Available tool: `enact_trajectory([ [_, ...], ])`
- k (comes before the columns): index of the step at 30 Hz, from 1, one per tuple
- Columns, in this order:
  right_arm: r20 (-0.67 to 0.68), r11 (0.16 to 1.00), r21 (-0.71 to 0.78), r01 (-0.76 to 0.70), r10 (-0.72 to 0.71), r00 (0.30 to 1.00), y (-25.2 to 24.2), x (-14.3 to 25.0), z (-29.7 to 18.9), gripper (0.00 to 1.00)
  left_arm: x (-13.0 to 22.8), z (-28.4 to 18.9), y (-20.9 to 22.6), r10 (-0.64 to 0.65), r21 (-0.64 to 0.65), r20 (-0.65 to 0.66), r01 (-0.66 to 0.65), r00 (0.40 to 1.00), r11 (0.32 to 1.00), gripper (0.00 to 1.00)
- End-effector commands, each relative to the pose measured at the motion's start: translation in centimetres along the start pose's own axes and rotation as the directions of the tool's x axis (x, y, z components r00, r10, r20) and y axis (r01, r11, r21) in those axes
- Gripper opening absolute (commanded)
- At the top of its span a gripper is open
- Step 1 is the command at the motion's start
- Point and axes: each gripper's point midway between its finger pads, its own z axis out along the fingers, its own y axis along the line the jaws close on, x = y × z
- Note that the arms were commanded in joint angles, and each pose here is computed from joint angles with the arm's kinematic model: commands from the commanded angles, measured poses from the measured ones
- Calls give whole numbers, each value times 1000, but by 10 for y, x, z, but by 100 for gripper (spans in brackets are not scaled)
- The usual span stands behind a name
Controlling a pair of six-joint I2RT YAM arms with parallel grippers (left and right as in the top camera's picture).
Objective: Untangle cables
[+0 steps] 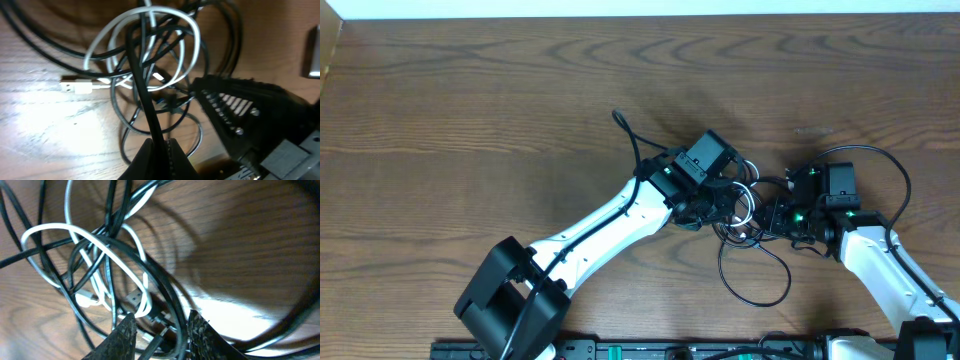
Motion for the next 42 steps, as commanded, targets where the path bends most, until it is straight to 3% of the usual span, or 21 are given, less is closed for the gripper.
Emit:
enact_trajectory([
  [1,-27,998,-28,-48,48,998,4,6,2,28,4,-8,-20,69,106,-28,-66,997,992,7],
  [6,-16,996,66,-58,59,998,-13,7,2,26,4,-24,-61,231,347,-46,-201,972,916,7],
  [18,-16,991,119,-65,67,998,-22,10,1,14,-24,-68,-56,339,439,56,-328,939,836,7],
  [23,-16,991,119,-65,67,998,-22,10,1,15,-40,-69,-18,295,347,47,-293,954,891,7],
  [26,-16,991,119,-65,67,998,-22,10,1,16,-47,-61,25,215,148,34,-217,976,965,8],
  [31,-16,991,118,-65,68,998,-22,10,1,18,-41,-57,69,165,-74,9,-164,986,984,8],
  [42,-17,991,118,-66,69,997,-22,10,1,24,-19,-22,69,216,-106,-92,-225,972,969,8],
])
